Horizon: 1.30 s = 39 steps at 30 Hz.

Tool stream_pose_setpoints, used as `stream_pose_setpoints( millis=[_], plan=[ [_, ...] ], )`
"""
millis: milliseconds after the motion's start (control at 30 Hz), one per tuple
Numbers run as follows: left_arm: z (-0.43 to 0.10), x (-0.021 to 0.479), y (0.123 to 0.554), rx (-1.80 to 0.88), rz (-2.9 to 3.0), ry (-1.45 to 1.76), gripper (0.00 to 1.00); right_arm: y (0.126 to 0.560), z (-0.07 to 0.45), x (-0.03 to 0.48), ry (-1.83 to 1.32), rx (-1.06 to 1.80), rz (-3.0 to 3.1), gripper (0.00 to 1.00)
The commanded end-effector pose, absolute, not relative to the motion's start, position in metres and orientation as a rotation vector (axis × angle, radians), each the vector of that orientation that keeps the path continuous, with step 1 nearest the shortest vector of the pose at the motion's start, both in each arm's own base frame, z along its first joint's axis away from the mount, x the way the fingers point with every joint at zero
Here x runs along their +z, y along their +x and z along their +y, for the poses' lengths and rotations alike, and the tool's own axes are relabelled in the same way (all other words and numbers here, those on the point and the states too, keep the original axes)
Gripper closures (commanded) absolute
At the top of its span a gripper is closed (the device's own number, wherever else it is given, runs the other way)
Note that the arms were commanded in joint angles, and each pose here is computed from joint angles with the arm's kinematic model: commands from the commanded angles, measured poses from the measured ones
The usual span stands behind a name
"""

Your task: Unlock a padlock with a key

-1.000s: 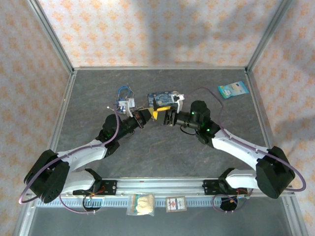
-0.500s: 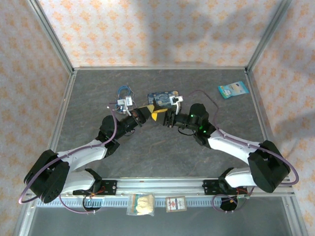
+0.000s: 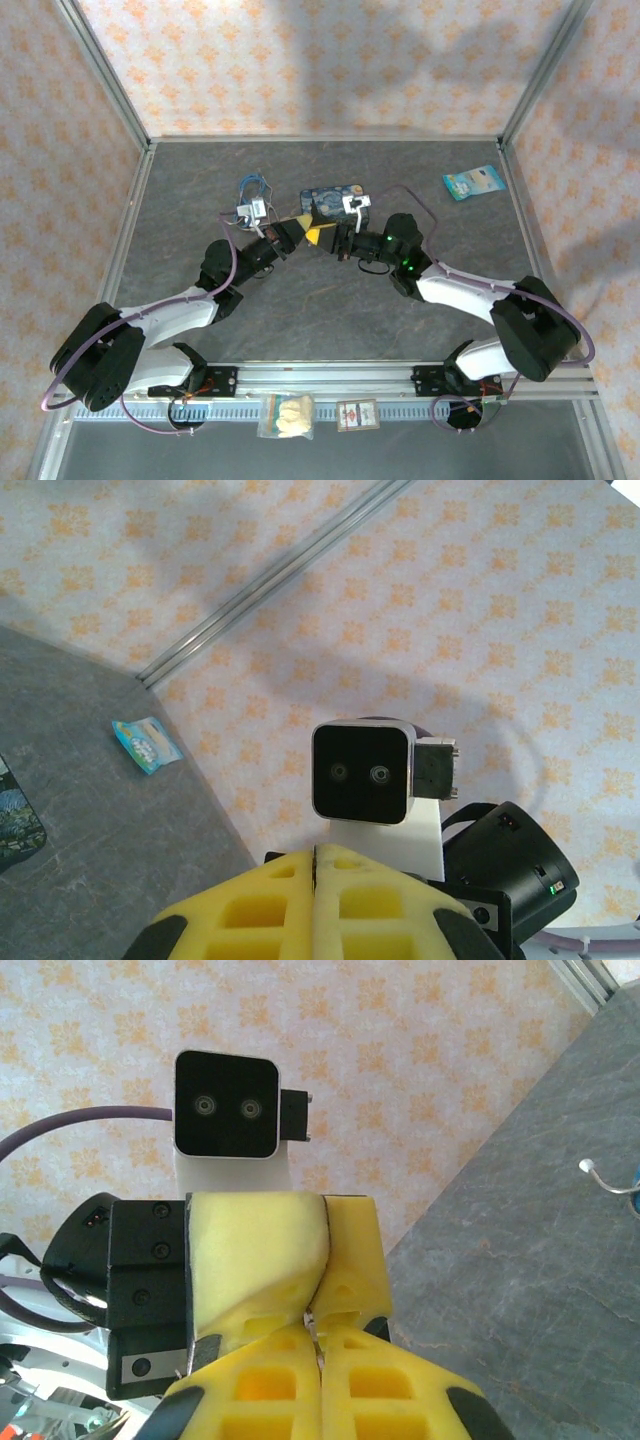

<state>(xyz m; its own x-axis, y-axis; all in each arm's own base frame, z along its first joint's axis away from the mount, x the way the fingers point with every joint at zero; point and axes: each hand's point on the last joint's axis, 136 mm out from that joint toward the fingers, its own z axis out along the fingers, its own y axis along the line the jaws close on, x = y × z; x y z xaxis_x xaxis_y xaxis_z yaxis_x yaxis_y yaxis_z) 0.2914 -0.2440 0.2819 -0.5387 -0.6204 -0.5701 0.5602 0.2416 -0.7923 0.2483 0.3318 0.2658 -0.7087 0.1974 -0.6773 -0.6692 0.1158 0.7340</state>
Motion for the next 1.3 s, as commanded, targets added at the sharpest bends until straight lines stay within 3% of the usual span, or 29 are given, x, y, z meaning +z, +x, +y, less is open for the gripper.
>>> stream_pose_setpoints(
  millis=[0,67,100,133,167,300,533,667,967,1267],
  plan=[
    [-0.236,0.296,0.288,-1.510,1.454,-0.086,0.77,0.249,0.330,0.277,-0.485,1.650,1.673,1.00],
    [-0.229,0.293,0.292,-1.462,1.464,-0.123,0.28,0.253,0.330,0.271,-0.495,1.601,1.710,1.00],
    [-0.225,0.290,0.296,-1.421,1.477,-0.146,0.13,0.255,0.330,0.268,-0.502,1.571,1.729,1.00],
    [-0.219,0.284,0.300,-1.367,1.502,-0.179,0.03,0.257,0.328,0.262,-0.506,1.534,1.758,1.00],
    [-0.211,0.277,0.306,-1.303,1.530,-0.219,0.01,0.259,0.327,0.257,-0.511,1.491,1.787,1.00],
    [-0.199,0.244,0.319,-1.109,1.679,-0.277,0.02,0.269,0.313,0.233,-0.502,1.385,1.912,1.00],
    [-0.215,0.177,0.317,-1.151,1.849,-0.327,0.18,0.278,0.282,0.177,-0.520,1.110,2.124,1.00],
    [-0.244,0.153,0.319,-1.163,1.930,-0.297,0.22,0.286,0.257,0.154,-0.481,0.990,2.223,1.00],
    [-0.297,0.103,0.335,-1.077,2.082,-0.282,0.26,0.303,0.197,0.140,-0.272,0.854,2.288,1.00],
    [-0.292,0.062,0.374,-0.710,2.171,-0.310,0.37,0.305,0.182,0.157,-0.162,0.901,2.211,1.00]
  ],
)
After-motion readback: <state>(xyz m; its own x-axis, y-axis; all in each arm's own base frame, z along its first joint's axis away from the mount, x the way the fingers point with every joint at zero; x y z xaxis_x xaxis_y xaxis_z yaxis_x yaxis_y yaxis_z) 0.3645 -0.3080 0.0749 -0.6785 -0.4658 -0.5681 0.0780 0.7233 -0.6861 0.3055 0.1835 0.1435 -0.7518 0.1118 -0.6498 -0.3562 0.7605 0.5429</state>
